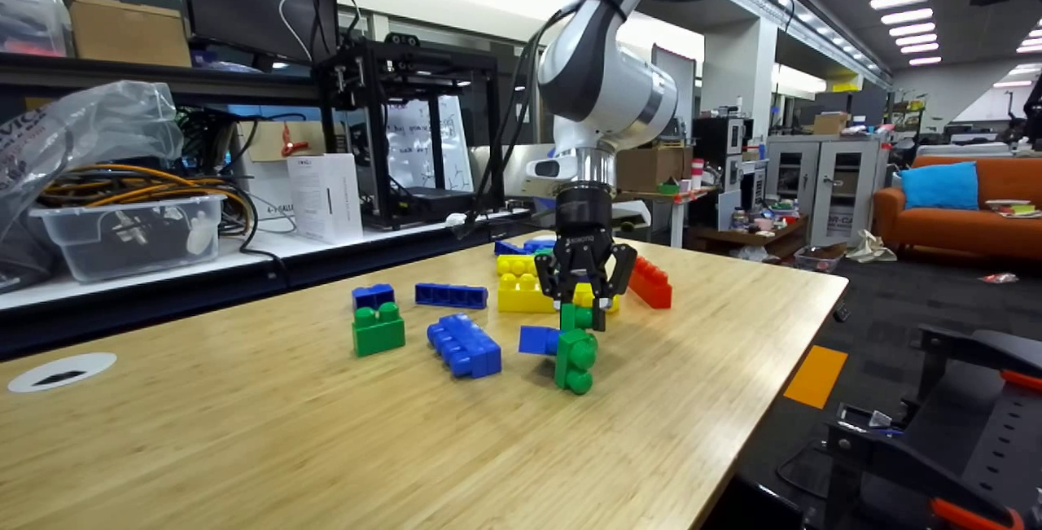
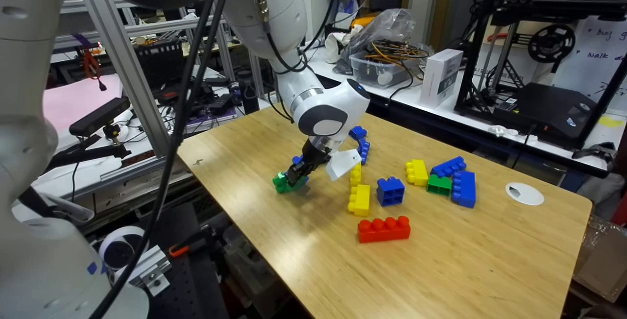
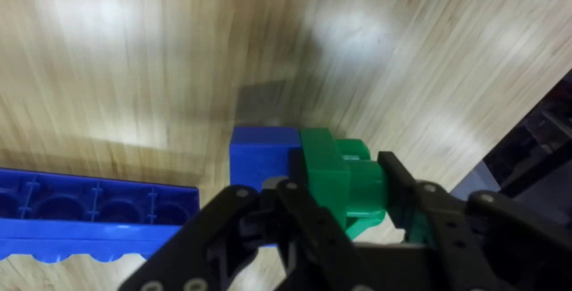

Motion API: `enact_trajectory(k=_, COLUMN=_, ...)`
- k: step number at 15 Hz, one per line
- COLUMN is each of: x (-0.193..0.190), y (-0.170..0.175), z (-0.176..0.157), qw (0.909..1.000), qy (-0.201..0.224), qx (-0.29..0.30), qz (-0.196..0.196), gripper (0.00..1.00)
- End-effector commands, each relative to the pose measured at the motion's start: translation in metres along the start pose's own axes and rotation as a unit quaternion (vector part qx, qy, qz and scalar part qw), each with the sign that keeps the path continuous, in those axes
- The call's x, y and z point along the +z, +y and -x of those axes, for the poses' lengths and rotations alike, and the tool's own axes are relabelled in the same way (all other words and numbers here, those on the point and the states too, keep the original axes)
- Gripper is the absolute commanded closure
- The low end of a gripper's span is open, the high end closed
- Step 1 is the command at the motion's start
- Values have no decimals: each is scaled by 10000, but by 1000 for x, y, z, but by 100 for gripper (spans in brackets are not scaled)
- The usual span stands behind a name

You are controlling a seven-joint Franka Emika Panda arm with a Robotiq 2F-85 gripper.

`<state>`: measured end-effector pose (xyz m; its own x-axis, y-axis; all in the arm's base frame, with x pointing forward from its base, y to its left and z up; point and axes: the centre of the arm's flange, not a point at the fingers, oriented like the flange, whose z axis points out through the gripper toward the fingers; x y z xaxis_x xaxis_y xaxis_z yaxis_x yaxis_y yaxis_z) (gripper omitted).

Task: Separate the blue toy from the green toy

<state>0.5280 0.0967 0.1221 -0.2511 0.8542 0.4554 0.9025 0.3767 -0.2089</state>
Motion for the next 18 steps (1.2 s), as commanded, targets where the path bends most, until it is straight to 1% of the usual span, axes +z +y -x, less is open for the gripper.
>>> enact_trajectory(k=1, x=-3, y=9, z=11, qw=9974, qy=586, qx=68, qz=-416, gripper=82)
enact_trajectory(k=6, x=-6, y=11, z=18, qw=9893, qy=984, qx=452, qz=-974, gripper=82)
enact_trajectory(k=9, x=-2, y=14, z=20, qw=9832, qy=1029, qx=840, qz=-1250, gripper=82)
enact_trajectory(k=11, x=4, y=19, z=22, qw=9805, qy=911, qx=1275, qz=-1183, gripper=82)
enact_trajectory(k=14, x=10, y=28, z=23, qw=9770, qy=673, qx=1821, qz=-886, gripper=82)
enact_trajectory(k=18, x=9, y=37, z=17, qw=9708, qy=599, qx=2154, qz=-864, gripper=82)
